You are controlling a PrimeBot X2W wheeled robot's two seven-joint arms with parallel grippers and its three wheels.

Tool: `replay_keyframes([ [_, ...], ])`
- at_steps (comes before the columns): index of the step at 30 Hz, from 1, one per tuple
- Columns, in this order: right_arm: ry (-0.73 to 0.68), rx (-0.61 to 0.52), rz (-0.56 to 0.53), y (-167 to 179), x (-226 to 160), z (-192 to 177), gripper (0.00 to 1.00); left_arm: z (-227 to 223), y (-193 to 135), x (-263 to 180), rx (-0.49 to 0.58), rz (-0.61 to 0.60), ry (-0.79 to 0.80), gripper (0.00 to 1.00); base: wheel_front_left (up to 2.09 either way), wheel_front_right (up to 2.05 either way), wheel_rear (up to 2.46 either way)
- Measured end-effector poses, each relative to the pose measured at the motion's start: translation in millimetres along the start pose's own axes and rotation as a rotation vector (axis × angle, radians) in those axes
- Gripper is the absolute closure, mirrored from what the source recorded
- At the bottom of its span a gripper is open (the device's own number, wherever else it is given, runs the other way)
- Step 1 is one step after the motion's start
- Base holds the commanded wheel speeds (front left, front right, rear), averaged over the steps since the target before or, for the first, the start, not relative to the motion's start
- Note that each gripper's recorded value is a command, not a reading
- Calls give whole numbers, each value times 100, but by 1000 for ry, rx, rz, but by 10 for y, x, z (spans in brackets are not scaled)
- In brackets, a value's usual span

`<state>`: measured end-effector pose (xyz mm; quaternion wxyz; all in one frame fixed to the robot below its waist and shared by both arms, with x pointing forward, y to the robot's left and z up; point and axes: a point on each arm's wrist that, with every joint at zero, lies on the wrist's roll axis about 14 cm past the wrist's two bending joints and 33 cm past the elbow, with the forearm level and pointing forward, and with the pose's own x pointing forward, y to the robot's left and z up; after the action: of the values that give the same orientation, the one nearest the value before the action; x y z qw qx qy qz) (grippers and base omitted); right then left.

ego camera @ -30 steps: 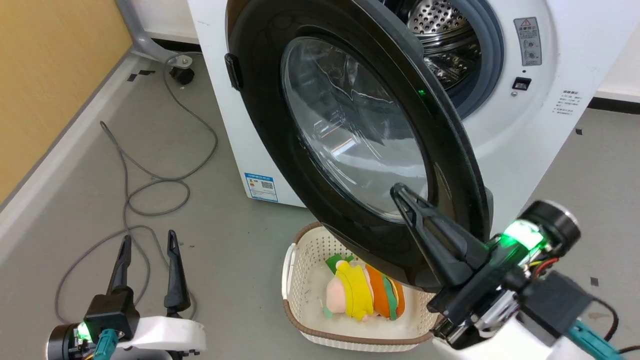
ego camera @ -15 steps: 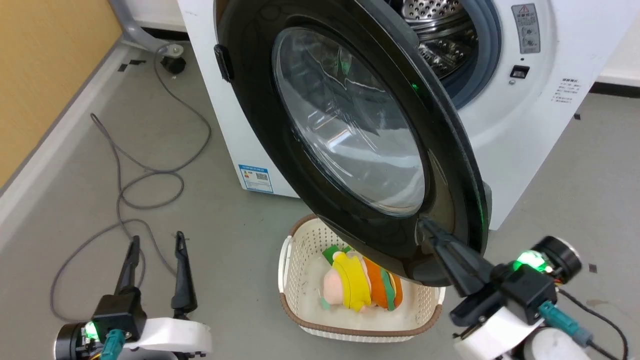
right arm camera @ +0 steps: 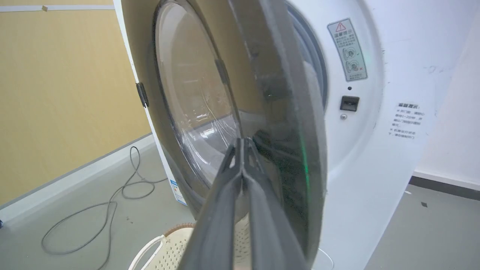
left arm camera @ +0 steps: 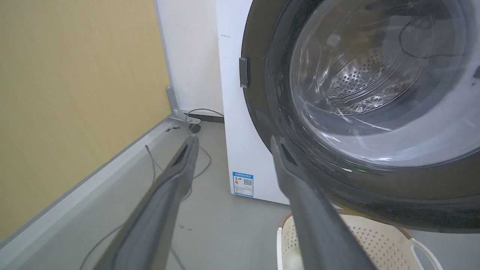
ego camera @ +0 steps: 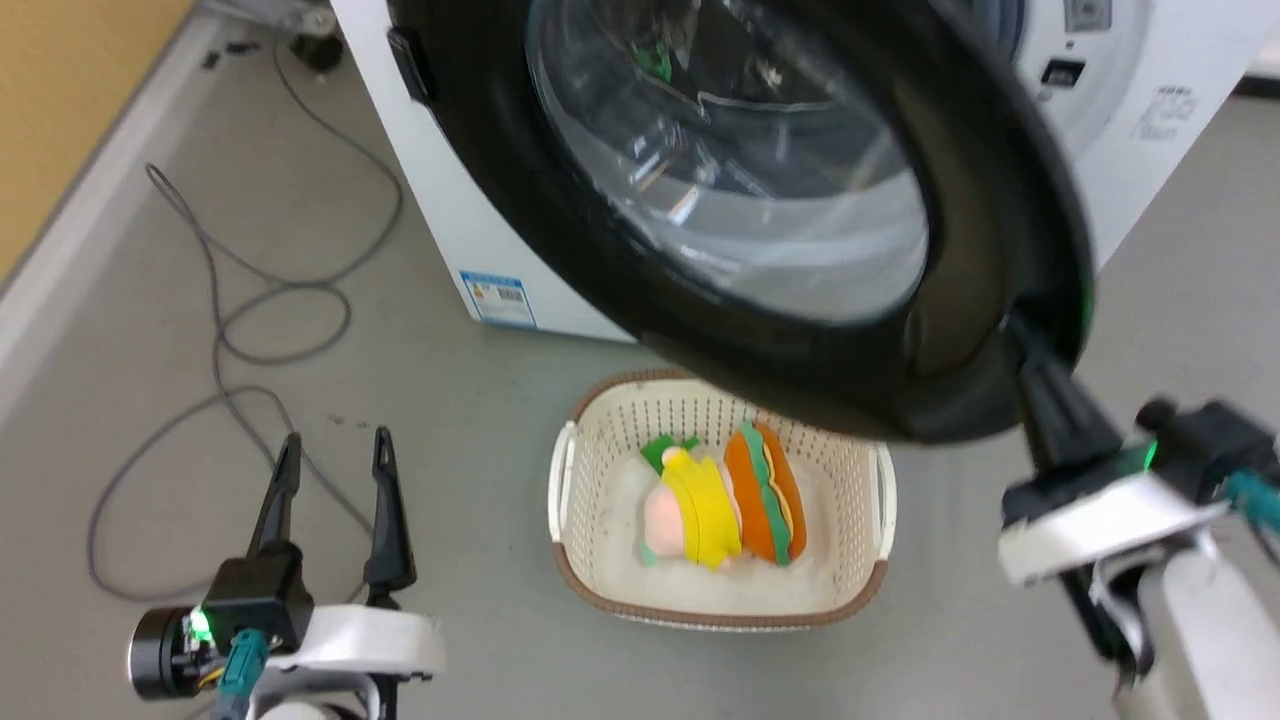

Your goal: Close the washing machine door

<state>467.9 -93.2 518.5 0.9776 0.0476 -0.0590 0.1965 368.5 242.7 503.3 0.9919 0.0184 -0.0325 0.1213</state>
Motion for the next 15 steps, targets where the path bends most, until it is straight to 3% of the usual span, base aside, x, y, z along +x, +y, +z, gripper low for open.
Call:
replay_keyframes([
  [15, 29, -33, -136, -773, 733, -283, 100, -305, -267, 391, -12, -43, 60, 0, 0, 0, 0],
])
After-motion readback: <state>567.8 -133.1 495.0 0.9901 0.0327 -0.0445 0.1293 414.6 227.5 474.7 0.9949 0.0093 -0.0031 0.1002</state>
